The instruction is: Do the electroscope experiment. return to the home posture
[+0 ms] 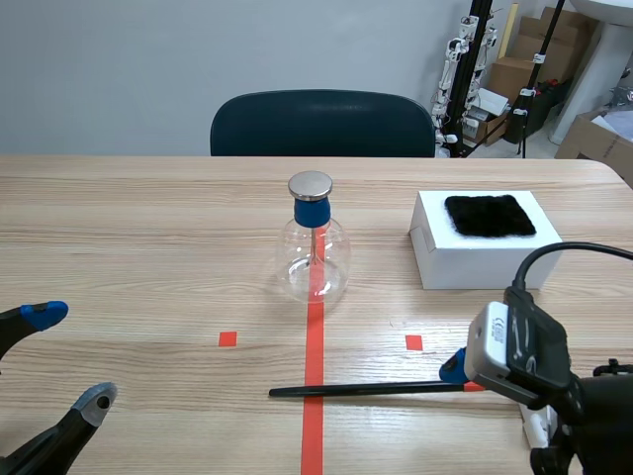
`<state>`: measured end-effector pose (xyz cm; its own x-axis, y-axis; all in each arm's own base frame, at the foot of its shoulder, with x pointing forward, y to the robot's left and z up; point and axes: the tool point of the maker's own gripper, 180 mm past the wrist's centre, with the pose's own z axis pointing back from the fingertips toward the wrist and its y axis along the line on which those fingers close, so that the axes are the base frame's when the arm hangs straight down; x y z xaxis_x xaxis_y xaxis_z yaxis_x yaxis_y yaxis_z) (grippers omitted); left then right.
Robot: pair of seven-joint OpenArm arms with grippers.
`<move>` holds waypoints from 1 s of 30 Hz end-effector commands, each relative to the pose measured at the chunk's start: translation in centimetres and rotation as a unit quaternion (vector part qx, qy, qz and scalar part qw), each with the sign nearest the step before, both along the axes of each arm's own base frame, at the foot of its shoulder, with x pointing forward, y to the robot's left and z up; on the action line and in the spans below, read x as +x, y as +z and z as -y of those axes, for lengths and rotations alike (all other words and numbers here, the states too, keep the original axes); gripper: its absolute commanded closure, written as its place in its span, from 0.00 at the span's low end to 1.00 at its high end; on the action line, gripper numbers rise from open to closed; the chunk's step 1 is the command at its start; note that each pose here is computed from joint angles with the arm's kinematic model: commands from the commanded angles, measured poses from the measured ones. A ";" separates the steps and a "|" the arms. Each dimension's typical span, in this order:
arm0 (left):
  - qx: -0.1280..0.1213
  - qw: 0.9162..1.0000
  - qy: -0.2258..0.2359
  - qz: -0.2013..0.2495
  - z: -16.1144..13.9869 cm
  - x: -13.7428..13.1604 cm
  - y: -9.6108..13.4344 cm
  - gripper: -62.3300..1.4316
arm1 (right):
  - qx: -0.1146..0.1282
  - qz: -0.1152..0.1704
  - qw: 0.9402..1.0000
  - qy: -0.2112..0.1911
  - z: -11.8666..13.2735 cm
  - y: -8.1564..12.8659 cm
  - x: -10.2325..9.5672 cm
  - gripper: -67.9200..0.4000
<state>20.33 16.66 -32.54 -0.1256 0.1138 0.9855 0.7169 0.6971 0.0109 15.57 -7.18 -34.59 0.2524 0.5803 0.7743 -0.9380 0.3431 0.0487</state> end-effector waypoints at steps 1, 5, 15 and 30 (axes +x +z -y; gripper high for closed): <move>-0.001 1.000 0.001 0.013 -0.4 0.2 0.7 0.00 | 0.011 0.014 1.000 0.006 -0.3 0.9 0.7 0.00; -0.001 1.000 0.001 0.013 -0.4 0.2 0.7 0.00 | 0.011 0.014 1.000 0.006 -0.3 0.9 0.7 0.00; -0.001 1.000 0.001 0.013 -0.4 0.2 0.7 0.00 | 0.011 0.014 1.000 0.006 -0.3 0.9 0.7 0.00; -0.017 0.998 0.054 0.014 -2.0 1.1 1.5 0.00 | 0.037 0.026 0.999 -0.014 0.0 2.0 -0.1 0.00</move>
